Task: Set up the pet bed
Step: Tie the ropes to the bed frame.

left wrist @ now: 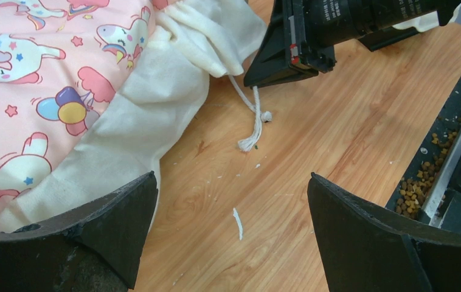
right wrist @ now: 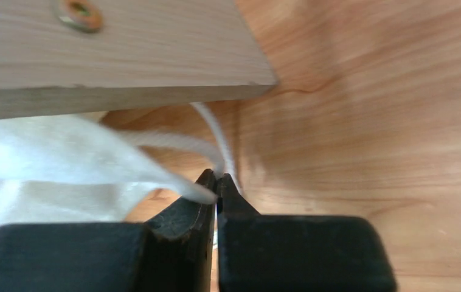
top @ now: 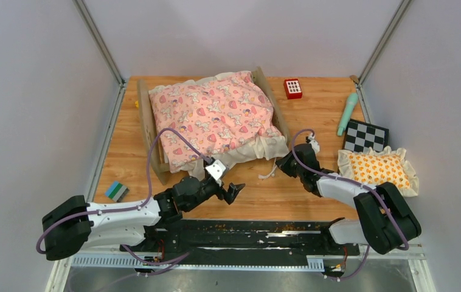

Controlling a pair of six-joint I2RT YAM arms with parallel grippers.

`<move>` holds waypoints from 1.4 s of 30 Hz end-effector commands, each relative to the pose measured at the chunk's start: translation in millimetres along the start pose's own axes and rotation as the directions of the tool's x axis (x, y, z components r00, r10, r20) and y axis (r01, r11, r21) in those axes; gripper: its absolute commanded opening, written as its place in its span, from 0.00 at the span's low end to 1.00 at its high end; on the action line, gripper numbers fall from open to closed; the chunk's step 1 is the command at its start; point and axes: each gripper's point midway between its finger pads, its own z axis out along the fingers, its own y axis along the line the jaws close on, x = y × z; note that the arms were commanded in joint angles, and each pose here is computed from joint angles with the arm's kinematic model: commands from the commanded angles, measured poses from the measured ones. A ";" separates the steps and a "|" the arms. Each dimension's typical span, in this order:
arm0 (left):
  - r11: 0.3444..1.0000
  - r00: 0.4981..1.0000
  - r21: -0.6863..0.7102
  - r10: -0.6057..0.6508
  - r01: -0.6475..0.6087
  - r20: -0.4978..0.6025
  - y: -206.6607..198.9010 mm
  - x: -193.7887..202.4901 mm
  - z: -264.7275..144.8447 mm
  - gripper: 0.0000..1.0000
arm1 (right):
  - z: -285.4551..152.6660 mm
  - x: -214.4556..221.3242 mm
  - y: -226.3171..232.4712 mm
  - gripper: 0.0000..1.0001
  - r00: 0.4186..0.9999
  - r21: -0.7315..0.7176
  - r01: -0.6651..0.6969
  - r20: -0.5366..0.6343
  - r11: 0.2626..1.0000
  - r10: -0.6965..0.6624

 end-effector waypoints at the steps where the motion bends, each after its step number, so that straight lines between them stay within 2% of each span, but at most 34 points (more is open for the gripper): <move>1: 1.000 0.999 -0.014 -0.019 0.020 0.046 1.5 -8.6 -1.3 0.99 | 1.6 -15.9 -11.4 0.00 0.995 0.052 0.011 0.094 0.999 -0.016; 7: 1.000 0.999 -0.014 -0.028 0.028 0.040 1.3 -4.9 -1.8 0.99 | -1.8 -14.0 -3.0 0.00 0.997 0.014 -0.017 0.080 1.000 0.016; 15: 0.999 0.999 -0.028 -0.015 0.016 0.045 5.7 -7.8 -8.1 1.00 | -19.3 -17.5 62.4 0.00 0.993 -0.230 -0.113 -0.006 0.967 0.115; 22: 0.998 0.997 -0.065 -0.019 0.024 0.075 15.2 -13.9 -20.0 1.00 | -25.4 -28.5 89.5 0.00 0.966 -0.346 -0.249 -0.020 0.905 0.258; 28: 0.997 0.996 -0.071 -0.020 0.026 0.083 17.5 -16.1 -25.5 1.00 | -14.7 -28.9 99.0 0.00 0.909 -0.438 -0.401 -0.078 0.804 0.410; 30: 0.997 0.996 -0.073 -0.020 0.026 0.082 18.0 -15.7 -26.3 1.00 | -7.5 -26.1 96.8 0.00 0.904 -0.438 -0.411 -0.085 0.799 0.419; 34: 0.997 0.997 -0.073 -0.019 0.024 0.078 18.4 -14.2 -27.8 1.00 | 7.1 -19.0 67.8 0.00 0.913 -0.352 -0.389 -0.022 0.851 0.408; 42: 0.997 0.998 -0.079 -0.014 0.020 0.068 20.1 -7.5 -28.8 1.00 | 3.9 -26.0 18.3 0.01 0.956 -0.156 -0.207 0.178 0.966 0.234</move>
